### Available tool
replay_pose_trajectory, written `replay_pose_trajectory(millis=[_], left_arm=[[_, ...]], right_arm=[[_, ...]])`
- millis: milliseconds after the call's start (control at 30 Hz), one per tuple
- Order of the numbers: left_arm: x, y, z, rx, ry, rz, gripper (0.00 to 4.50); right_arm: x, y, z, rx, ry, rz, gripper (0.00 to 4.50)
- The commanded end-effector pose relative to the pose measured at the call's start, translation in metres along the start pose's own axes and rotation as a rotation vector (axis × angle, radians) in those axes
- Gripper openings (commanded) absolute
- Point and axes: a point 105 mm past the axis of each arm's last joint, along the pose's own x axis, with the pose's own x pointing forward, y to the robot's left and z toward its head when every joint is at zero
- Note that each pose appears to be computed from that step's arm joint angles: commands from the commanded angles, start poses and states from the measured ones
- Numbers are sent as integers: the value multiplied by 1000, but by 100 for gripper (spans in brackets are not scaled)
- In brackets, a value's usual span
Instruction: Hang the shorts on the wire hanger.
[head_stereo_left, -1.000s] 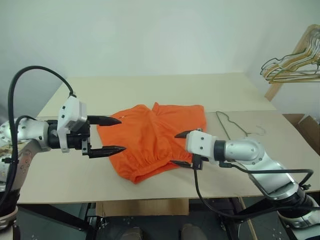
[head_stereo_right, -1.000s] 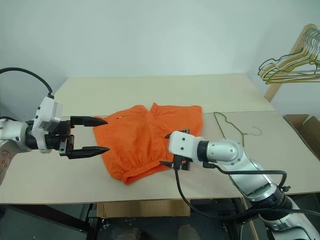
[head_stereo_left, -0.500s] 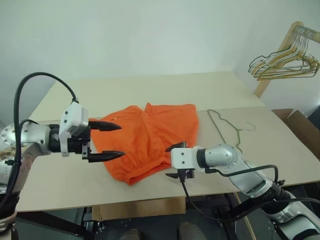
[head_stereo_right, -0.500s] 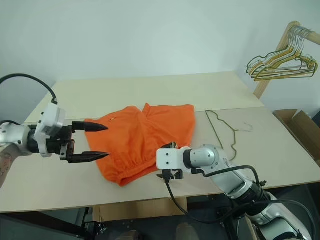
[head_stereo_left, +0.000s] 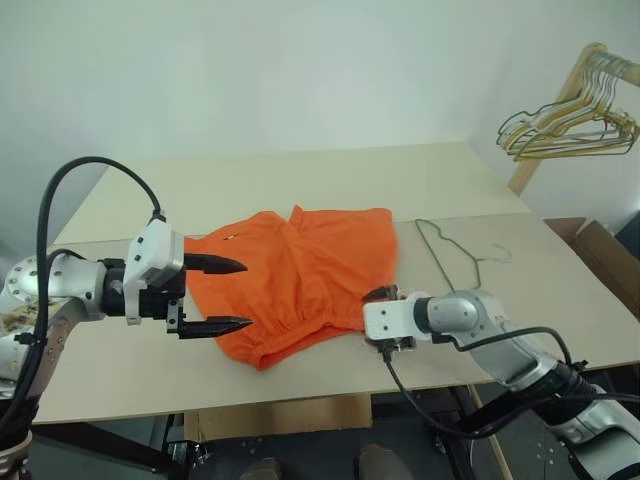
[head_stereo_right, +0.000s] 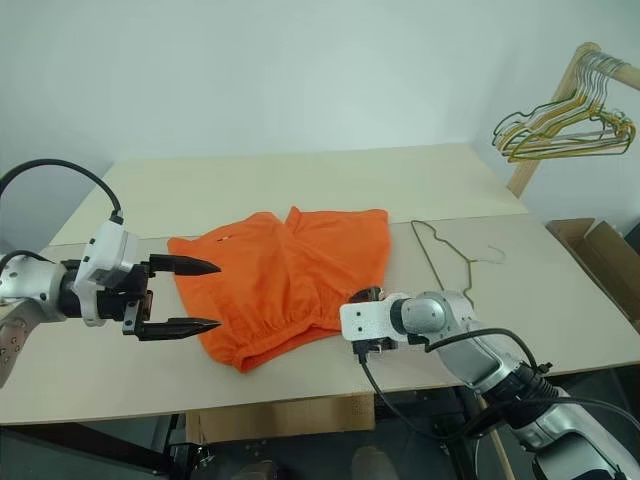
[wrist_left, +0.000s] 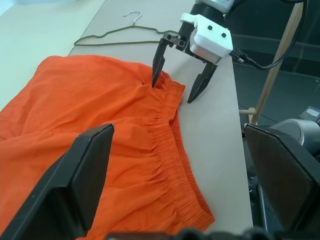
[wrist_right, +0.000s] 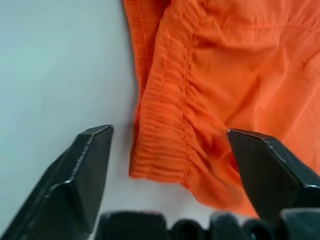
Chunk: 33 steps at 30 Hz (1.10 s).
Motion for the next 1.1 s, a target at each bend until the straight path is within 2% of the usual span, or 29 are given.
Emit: replay_pose_trajectory(millis=[33, 267, 333, 467, 800, 967, 1100], left_arm=[[-3, 0, 7, 43, -9, 14, 450], [-2, -2, 5, 34, -8, 15, 450], [-2, -2, 4, 33, -8, 13, 450], [-1, -2, 3, 34, -6, 9, 450], [3, -1, 2, 40, -10, -3, 450], [4, -2, 3, 42, -10, -11, 450], [5, -1, 3, 43, -8, -15, 450]], right_arm=[[-3, -14, 3, -49, -6, -65, 297], [-6, -15, 4, -41, -25, -82, 49], [-9, -13, 0, -41, -20, -79, 1], [-22, -10, -14, -55, -19, -62, 1], [-40, -28, -45, -126, 38, -92, 1], [-45, -64, -68, -284, 124, -228, 1], [-48, -71, -72, -292, 111, -241, 1]])
